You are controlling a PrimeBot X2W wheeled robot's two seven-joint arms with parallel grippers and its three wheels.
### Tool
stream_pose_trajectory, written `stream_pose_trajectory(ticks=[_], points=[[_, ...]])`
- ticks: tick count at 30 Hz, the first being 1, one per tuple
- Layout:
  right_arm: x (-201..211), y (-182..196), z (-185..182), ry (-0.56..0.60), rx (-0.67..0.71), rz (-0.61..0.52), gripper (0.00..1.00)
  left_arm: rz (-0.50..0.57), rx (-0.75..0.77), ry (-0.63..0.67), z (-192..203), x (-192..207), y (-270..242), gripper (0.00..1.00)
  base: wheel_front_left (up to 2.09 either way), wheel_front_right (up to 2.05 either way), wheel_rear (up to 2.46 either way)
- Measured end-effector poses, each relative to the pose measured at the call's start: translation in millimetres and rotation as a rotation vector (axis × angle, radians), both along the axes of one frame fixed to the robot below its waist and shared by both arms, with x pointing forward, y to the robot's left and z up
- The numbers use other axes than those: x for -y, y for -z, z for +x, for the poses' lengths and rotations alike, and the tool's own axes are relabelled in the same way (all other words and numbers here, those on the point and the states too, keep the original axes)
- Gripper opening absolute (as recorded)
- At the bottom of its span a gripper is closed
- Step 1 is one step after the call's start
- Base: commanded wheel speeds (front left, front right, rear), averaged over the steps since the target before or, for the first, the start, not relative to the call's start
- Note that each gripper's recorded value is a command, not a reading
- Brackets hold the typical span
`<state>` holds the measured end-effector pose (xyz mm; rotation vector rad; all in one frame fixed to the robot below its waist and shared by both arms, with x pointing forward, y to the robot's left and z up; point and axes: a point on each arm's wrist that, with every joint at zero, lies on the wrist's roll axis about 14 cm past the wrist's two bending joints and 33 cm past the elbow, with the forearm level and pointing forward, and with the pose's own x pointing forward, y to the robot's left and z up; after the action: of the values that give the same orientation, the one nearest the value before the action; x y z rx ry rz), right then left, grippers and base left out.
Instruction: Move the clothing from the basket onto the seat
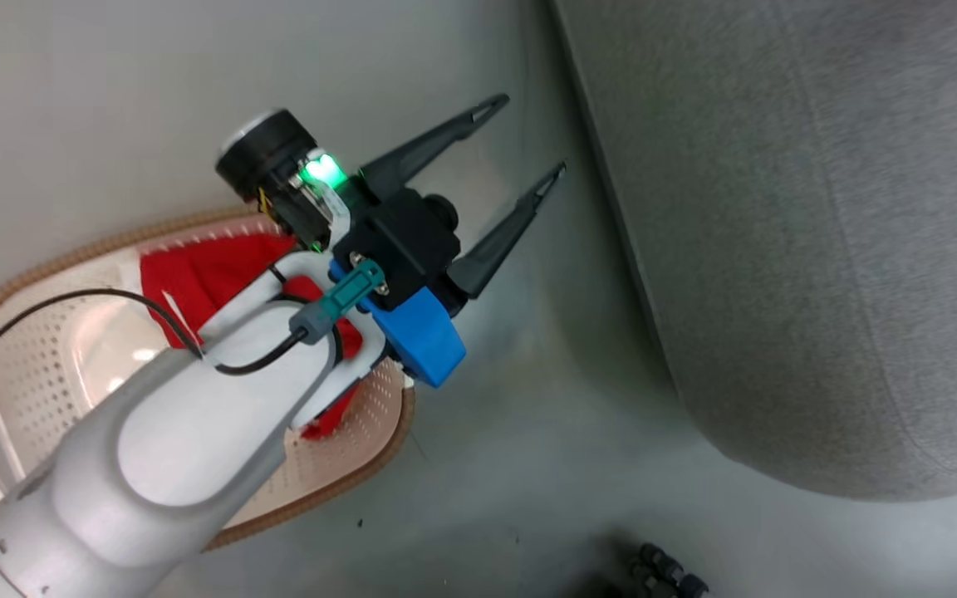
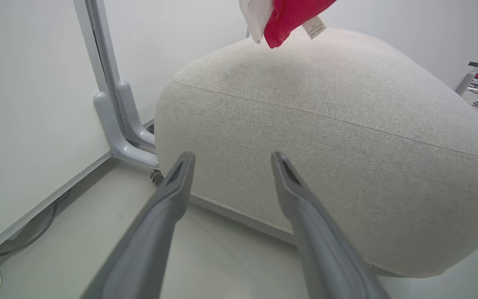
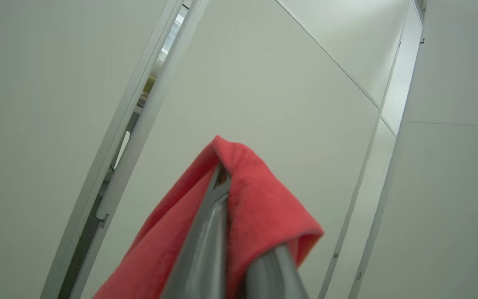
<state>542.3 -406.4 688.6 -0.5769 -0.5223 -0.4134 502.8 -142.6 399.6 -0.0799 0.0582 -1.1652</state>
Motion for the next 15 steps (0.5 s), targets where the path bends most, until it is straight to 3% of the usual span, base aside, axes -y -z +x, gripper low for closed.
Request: stream_pose_trajectory(ticks=[7, 15], points=[[53, 100, 21, 0.145, -0.226, 0.079, 0.00, 0.003, -0.060, -0.006, 11, -6, 45, 1.00, 0.00, 0.00, 0.00], [59, 209, 24, 0.189, -0.430, 0.219, 0.00, 0.030, -0.105, -0.031, 13, -19, 78, 1.00, 0.00, 0.00, 0.00]])
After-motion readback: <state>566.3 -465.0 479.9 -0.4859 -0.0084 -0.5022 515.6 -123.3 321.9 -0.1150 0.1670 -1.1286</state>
